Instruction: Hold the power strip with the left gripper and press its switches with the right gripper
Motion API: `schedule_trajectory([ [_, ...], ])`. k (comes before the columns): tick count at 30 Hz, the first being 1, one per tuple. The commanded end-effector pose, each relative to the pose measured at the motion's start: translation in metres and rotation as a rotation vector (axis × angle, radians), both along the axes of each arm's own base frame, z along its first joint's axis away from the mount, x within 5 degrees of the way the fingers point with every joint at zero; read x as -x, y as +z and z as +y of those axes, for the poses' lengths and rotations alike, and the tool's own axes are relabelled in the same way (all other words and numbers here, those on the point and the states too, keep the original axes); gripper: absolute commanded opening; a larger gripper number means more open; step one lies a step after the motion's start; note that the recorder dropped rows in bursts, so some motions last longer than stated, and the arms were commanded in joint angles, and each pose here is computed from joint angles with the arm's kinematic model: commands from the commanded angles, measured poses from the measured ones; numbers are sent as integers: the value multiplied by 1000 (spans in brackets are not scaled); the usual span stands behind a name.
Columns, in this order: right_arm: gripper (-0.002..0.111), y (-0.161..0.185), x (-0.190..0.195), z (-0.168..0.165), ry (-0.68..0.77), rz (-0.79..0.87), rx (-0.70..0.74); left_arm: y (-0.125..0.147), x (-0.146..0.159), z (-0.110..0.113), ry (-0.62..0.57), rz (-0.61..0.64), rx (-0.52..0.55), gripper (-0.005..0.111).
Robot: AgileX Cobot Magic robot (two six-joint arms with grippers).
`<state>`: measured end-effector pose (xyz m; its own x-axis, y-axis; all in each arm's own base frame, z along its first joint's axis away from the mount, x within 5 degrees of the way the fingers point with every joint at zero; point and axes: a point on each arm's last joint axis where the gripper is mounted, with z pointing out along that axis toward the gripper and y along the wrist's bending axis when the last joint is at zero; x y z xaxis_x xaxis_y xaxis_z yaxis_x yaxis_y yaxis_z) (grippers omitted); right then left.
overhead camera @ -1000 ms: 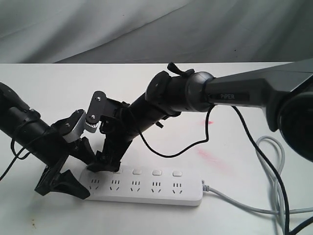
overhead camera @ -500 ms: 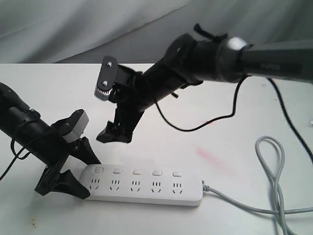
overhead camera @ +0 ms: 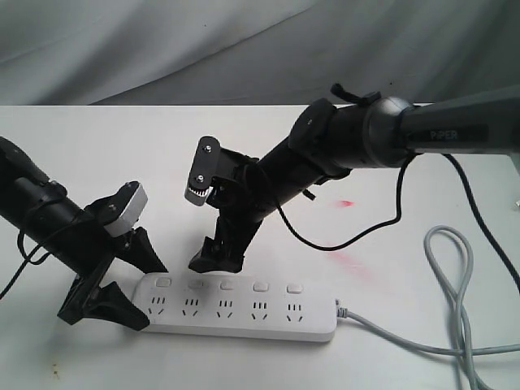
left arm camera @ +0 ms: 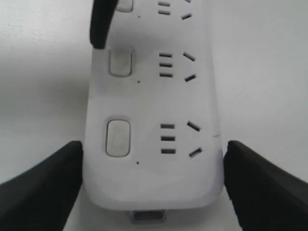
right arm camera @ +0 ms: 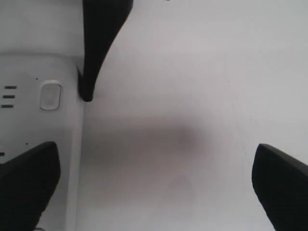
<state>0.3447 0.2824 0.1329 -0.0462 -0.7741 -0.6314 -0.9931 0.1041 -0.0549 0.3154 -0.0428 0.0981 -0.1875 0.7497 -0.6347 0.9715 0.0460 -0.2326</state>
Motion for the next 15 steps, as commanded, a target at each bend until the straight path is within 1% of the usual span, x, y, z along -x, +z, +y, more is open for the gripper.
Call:
schedule_trajectory([
  [1,104,-4,2,2,0,6,-8,-2,2,0,-25,-5,-19,0],
  [15,104,-3,5,4,10,41,-22,-2,2,0,-25,-5,-19,0],
])
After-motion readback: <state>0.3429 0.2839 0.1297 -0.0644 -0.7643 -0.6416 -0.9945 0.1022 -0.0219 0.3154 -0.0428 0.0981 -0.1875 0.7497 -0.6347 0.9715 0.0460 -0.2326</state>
